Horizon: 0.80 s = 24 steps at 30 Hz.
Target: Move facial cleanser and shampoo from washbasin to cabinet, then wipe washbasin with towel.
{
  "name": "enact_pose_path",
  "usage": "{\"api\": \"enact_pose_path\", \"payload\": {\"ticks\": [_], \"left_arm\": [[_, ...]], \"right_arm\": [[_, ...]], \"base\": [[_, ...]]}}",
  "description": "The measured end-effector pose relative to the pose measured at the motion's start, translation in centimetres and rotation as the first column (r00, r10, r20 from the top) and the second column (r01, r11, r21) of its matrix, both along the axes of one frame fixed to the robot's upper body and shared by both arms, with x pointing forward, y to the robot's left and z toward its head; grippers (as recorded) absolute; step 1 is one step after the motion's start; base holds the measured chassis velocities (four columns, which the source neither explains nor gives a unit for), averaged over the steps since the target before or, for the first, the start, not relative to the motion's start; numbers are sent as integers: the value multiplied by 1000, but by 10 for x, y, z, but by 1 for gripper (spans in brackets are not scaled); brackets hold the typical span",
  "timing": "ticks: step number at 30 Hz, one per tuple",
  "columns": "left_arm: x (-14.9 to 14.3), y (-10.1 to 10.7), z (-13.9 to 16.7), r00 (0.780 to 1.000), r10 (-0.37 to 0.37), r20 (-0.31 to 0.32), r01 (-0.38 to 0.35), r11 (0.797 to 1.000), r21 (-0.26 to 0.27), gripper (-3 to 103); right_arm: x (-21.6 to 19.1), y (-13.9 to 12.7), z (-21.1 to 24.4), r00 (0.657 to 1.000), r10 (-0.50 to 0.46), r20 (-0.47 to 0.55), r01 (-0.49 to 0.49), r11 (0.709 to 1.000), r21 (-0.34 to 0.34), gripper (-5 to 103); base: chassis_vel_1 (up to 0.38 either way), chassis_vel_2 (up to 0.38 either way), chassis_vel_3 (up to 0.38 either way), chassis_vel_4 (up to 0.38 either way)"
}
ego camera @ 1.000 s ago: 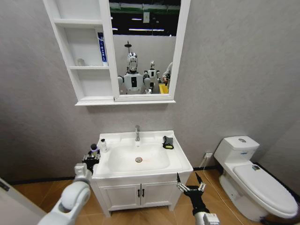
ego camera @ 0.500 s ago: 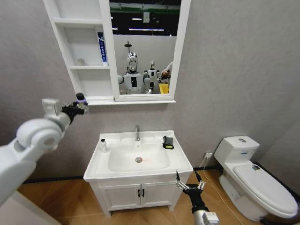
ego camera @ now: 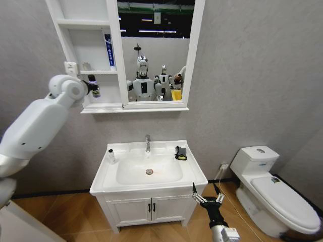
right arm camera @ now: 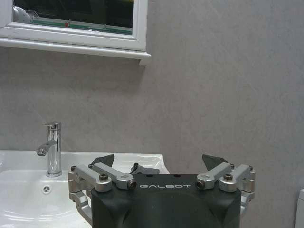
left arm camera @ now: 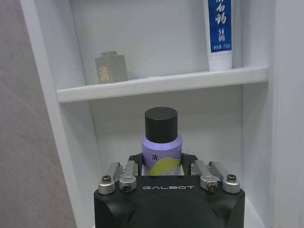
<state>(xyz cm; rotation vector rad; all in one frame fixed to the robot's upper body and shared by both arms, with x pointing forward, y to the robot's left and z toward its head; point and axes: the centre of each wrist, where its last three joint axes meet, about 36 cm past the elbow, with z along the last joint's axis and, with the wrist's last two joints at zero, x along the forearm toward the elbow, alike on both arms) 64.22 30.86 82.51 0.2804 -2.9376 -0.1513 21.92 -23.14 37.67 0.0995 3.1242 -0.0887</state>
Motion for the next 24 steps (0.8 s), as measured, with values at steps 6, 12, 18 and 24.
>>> {"api": "enact_pose_path", "payload": {"ticks": [6,12,18,24], "left_arm": [[31,-8,-12,998,44,-35,-43,999,26,43],[49,-10,-16,994,97,-44,-95,994,47,43],[61,-3,-17,987,151,-58,-149,988,41,43],[66,8,-28,979,180,-90,-181,984,4,43]], "right_arm": [[3,-1,0,1000,-7,4,7,1000,6,100],[4,-2,-3,1000,-12,-1,12,1000,7,100],[6,-3,-5,1000,-14,-3,14,1000,8,100],[8,-3,-6,1000,-16,-6,16,1000,9,100]], "base": [[0,0,0,0],[0,0,0,0],[0,0,0,0],[0,0,0,0]]}}
